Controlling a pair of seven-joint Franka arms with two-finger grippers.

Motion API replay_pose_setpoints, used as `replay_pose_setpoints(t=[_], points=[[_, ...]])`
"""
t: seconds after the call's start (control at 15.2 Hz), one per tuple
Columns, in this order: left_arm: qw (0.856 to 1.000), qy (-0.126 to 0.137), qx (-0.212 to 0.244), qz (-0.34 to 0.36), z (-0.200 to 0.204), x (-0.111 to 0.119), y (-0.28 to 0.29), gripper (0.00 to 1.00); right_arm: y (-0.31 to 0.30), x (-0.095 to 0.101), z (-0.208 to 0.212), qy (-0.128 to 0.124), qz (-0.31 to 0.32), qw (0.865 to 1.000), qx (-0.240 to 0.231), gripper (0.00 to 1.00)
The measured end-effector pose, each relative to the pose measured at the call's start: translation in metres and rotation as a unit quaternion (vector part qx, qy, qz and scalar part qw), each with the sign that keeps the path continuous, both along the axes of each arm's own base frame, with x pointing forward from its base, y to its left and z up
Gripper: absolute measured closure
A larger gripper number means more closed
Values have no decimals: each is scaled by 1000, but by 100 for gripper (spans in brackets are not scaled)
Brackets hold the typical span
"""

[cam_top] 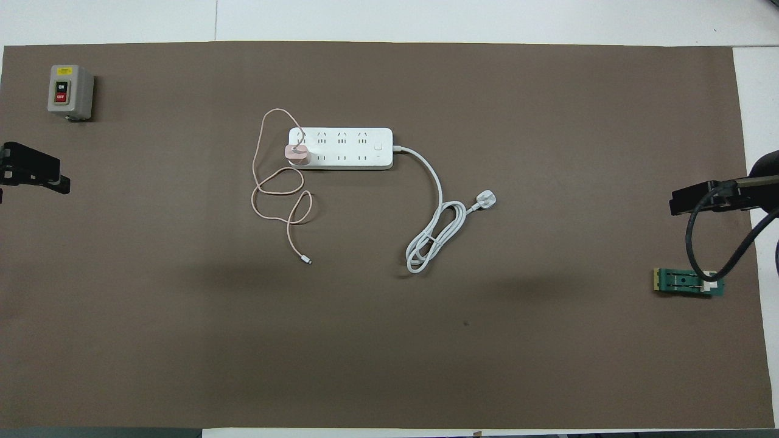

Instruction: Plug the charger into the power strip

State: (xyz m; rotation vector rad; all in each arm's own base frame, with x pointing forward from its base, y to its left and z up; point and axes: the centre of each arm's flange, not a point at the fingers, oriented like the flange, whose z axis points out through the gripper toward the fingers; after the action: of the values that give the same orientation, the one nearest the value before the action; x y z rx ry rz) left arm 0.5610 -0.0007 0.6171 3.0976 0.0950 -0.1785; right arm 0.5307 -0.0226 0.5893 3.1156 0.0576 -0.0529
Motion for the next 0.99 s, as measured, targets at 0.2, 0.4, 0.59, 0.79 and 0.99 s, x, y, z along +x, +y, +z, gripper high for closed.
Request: replay_pose_setpoints(t=[0.2, 0.4, 0.59, 0.79, 0.99], points=[[1000, 4, 0, -12, -3, -4, -15, 0, 0, 0, 0, 0, 0, 1000, 0, 0], [1000, 11, 1, -17, -10, -4, -25, 0, 0, 0, 0, 0, 0, 1000, 0, 0], [1000, 17, 1, -16, -16, -5, -24, 0, 0, 0, 0, 0, 0, 1000, 0, 0], [1000, 21, 2, -15, -18, -9, -23, 0, 0, 0, 0, 0, 0, 1000, 0, 0], [1000, 13, 1, -14, -12, -16, -21, 0, 0, 0, 0, 0, 0, 1000, 0, 0]])
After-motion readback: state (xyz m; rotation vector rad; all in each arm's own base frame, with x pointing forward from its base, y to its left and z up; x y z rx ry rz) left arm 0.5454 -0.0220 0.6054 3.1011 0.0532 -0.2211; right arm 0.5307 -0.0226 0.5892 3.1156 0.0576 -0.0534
